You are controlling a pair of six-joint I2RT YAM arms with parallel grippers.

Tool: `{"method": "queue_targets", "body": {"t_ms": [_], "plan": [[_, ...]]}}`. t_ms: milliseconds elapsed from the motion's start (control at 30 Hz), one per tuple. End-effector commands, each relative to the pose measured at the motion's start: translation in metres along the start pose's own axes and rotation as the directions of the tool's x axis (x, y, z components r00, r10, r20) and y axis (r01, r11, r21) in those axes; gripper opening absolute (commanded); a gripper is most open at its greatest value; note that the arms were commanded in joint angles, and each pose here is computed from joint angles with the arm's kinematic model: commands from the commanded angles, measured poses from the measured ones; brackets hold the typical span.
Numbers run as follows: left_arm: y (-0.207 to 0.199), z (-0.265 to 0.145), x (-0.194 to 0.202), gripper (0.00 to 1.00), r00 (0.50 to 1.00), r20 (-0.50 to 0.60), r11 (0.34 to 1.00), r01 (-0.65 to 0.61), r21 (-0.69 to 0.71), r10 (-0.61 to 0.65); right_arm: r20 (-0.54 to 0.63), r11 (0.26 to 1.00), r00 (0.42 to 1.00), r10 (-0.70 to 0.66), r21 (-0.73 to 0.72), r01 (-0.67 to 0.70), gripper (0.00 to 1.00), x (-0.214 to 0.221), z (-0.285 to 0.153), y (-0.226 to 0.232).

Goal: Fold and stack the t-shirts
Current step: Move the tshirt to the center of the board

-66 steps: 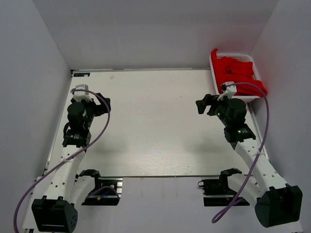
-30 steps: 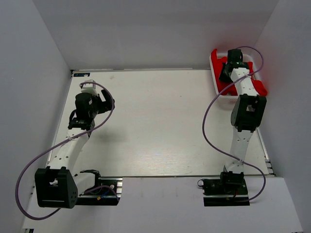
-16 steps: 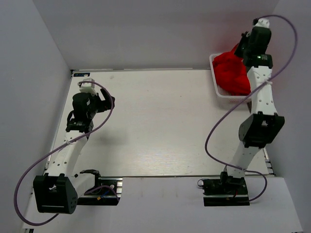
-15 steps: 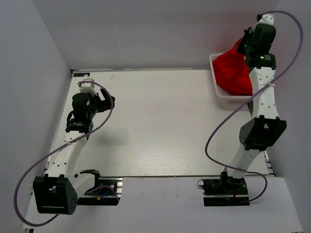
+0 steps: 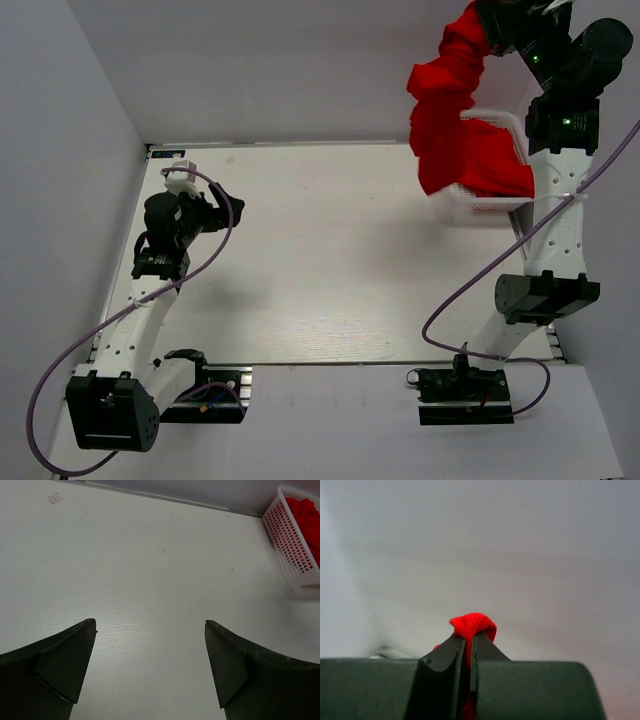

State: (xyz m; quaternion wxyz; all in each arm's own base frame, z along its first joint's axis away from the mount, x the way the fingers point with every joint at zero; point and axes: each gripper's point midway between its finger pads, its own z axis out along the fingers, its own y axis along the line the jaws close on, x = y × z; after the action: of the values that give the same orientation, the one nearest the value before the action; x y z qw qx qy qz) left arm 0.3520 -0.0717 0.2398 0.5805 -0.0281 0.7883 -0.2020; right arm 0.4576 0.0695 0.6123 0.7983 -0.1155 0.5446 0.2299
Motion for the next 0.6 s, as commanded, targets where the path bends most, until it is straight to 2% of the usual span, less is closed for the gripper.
{"method": "queue_targets", "body": {"t_ms": [0,67,100,133,167,233,333,367,433,467,500,533,567], "plan": [[-0.020,-0.011,-0.015,1.00,0.999,0.030,0.996,0.012,0.085,-0.014,0.117,0.934,0.992,0.039,-0.358,0.006,0.00,-0.057,-0.016,0.088],[-0.022,-0.013,-0.015,1.00,0.999,0.027,0.996,0.024,0.085,-0.027,0.046,0.897,0.995,0.085,-0.438,-0.056,0.00,-0.044,-0.022,0.110],[-0.022,-0.016,-0.012,1.00,0.999,0.012,0.996,0.040,0.080,-0.041,0.028,0.860,0.997,0.067,-0.508,-0.043,0.00,-0.046,-0.038,0.128],[-0.022,-0.019,-0.011,1.00,0.999,0.007,0.996,0.051,0.078,-0.051,-0.095,0.820,0.986,0.140,-0.547,-0.169,0.00,-0.001,-0.035,0.142],[-0.019,-0.019,-0.008,1.00,0.998,-0.002,0.997,0.055,0.060,-0.055,-0.080,0.778,0.991,0.108,-0.614,-0.135,0.00,-0.005,-0.051,0.163],[-0.021,-0.025,-0.009,1.00,0.996,0.002,0.994,0.091,0.053,-0.091,-0.135,0.761,0.984,0.117,-0.625,-0.176,0.00,0.027,-0.066,0.177],[-0.021,-0.025,0.003,1.00,0.990,-0.015,0.988,0.140,0.057,-0.140,-0.229,0.787,0.961,0.152,-0.561,-0.258,0.00,0.095,-0.085,0.187],[-0.023,-0.027,0.003,1.00,0.989,-0.009,0.987,0.146,0.071,-0.146,-0.325,0.801,0.927,0.186,-0.497,-0.335,0.00,0.157,-0.097,0.184],[-0.023,-0.026,0.011,1.00,0.986,-0.026,0.984,0.163,0.076,-0.162,-0.380,0.786,0.902,0.206,-0.484,-0.384,0.00,0.189,-0.113,0.196],[-0.023,-0.026,0.018,1.00,0.985,-0.043,0.982,0.168,0.082,-0.165,-0.438,0.788,0.867,0.237,-0.436,-0.435,0.00,0.227,-0.124,0.194],[-0.025,-0.027,0.018,1.00,0.985,-0.048,0.981,0.168,0.092,-0.164,-0.522,0.771,0.814,0.254,-0.399,-0.496,0.00,0.267,-0.141,0.203],[-0.024,-0.024,0.021,1.00,0.984,-0.060,0.981,0.172,0.086,-0.168,-0.559,0.768,0.787,0.261,-0.374,-0.520,0.00,0.285,-0.148,0.206],[-0.025,-0.022,0.027,1.00,0.981,-0.085,0.979,0.179,0.097,-0.171,-0.645,0.768,0.714,0.273,-0.301,-0.566,0.01,0.329,-0.170,0.209]]}}
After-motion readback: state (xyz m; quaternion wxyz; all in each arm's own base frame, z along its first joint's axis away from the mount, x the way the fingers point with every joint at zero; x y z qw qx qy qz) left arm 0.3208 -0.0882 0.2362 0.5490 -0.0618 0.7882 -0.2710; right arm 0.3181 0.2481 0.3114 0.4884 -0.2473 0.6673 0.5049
